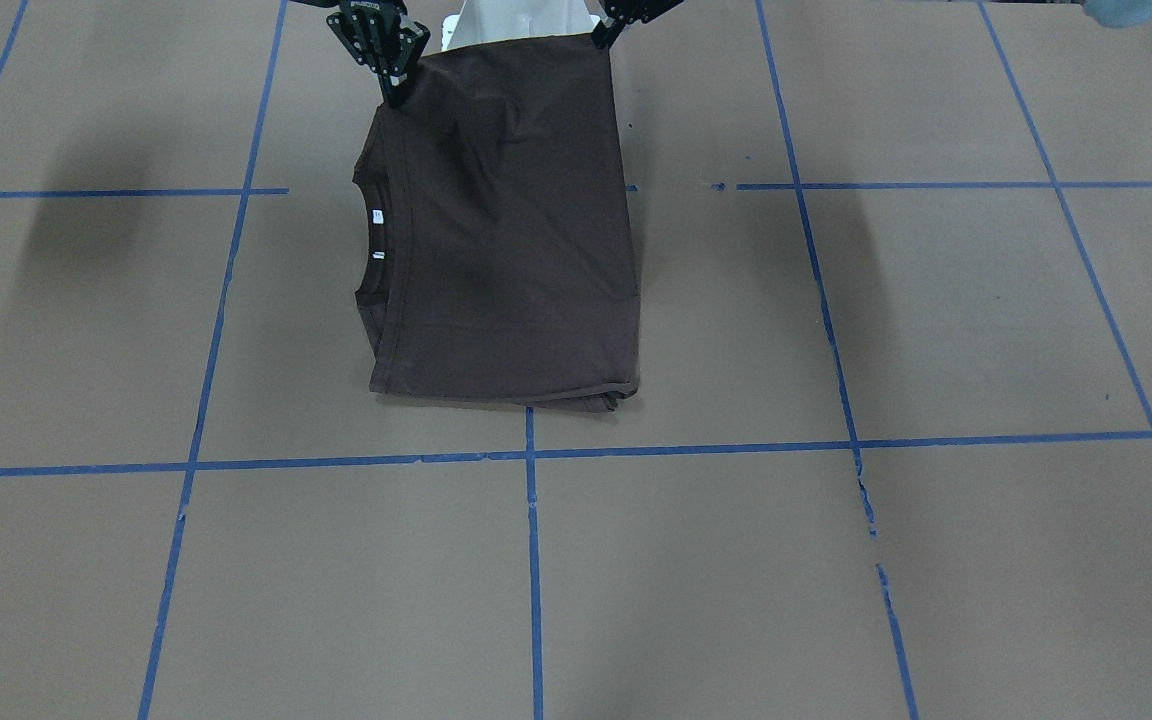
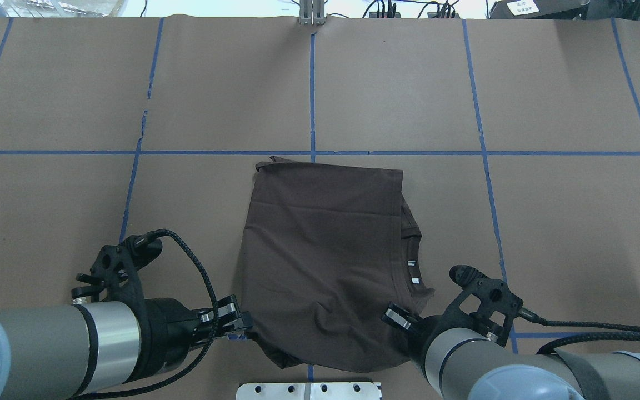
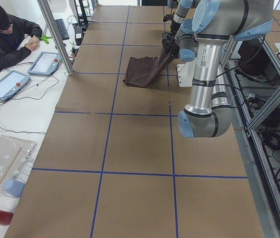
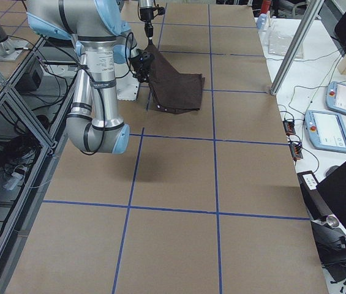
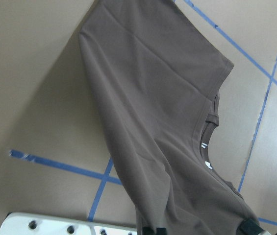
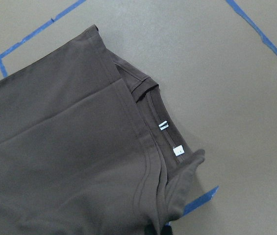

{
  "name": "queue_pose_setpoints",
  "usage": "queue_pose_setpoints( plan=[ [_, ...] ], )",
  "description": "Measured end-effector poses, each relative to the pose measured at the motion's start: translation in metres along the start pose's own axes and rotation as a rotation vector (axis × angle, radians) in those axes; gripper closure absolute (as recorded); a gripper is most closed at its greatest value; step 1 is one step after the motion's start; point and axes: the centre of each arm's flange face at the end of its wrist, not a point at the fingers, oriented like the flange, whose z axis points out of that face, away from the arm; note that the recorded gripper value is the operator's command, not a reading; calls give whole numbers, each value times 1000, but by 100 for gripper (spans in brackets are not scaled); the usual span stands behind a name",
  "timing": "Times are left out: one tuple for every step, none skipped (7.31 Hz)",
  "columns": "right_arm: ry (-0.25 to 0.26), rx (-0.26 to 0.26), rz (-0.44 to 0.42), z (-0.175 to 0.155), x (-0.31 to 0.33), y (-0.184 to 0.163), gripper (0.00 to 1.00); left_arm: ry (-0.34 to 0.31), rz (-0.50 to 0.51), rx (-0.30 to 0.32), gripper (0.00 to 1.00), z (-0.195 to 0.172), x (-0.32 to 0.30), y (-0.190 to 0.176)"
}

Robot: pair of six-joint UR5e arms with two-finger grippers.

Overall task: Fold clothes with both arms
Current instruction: 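Lift the near edge with both grippers and fold it away from the robot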

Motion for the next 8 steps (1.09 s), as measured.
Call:
queue_pose_setpoints(
  plan=[
    [13,36,5,17,-11,-7,100,-17,24,20,100,17,5,-6],
    [18,67,7,30,-24,-16,100,-26,48,50,100,27,10,-18],
    [22,92,11,38,-33,-28,100,-34,70,86,100,34,15,-35],
    [26,103,23,45,-40,-41,100,-38,86,124,100,39,22,-54],
    [27,110,33,56,-49,-54,100,-47,100,160,100,48,29,-73],
    [27,126,43,71,-65,-66,100,-60,113,194,100,57,34,-91],
    [30,141,52,90,-78,-76,100,-75,124,224,100,65,37,-109],
    [31,153,55,110,-87,-85,100,-95,131,251,100,77,40,-127]
  ],
)
